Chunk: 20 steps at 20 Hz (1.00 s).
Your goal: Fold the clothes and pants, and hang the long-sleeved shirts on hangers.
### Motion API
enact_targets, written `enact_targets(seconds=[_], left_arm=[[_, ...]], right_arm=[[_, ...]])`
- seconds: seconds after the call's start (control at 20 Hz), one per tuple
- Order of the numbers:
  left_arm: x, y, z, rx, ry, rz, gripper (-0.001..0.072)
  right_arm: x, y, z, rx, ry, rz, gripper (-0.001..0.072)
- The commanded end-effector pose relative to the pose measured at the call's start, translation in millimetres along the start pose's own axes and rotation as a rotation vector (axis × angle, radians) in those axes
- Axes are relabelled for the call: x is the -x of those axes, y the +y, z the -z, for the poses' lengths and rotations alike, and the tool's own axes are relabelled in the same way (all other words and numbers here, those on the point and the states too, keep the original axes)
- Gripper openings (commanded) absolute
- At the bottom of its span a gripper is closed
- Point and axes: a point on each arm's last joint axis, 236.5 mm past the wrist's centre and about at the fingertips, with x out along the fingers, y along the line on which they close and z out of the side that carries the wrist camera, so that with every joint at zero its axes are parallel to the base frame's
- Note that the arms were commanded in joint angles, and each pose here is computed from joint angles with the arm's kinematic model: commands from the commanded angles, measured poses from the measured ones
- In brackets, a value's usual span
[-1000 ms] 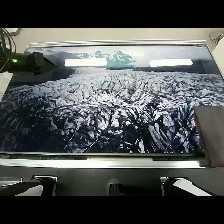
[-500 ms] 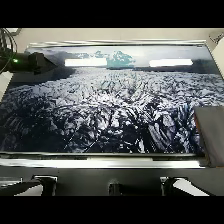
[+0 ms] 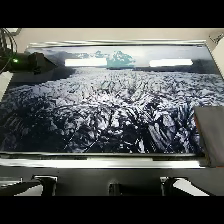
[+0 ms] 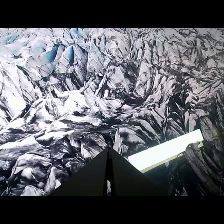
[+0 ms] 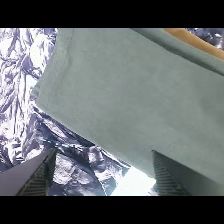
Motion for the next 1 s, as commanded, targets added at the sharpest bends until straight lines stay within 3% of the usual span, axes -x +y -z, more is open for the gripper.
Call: enact_targets(seconds=[0.0,0.25,0.35,0.45,0.5,0.6,0.75,0.95], left_arm=[[0,0,0,0.0,0.0,-0.001,0.0031],[0,0,0,0.0,0.0,-0.001,0.0031],[0,0,0,0.0,-0.001,-0.001,0.0031],[-1,1,0,0.001,0.0,-0.001,0.0031],[-1,1,0,0.002,0.001,-0.001,0.0031],[-1,1,0,0.002,0.001,-0.001,0.0031],[-1,1,-2,0.002,-0.007,-0.001,0.0031],[0,4,-32,0.002,-0.134,-0.013,0.003]], right_arm=[[1,1,0,0.001,-0.002,-0.001,0.0688],[1,6,-8,-0.023,-0.033,-0.024,0.0674],[3,40,-11,-0.165,-0.035,-0.165,0.0671],[9,123,15,0.152,0.011,-0.42,0.0671],[2,153,40,0.218,0.078,-0.458,0.067],[-32,202,115,0.46,0.219,-0.392,0.067],[-88,233,227,0.827,0.322,-0.135,0.0671],[-120,232,340,0.995,0.479,0.043,0.0671]])
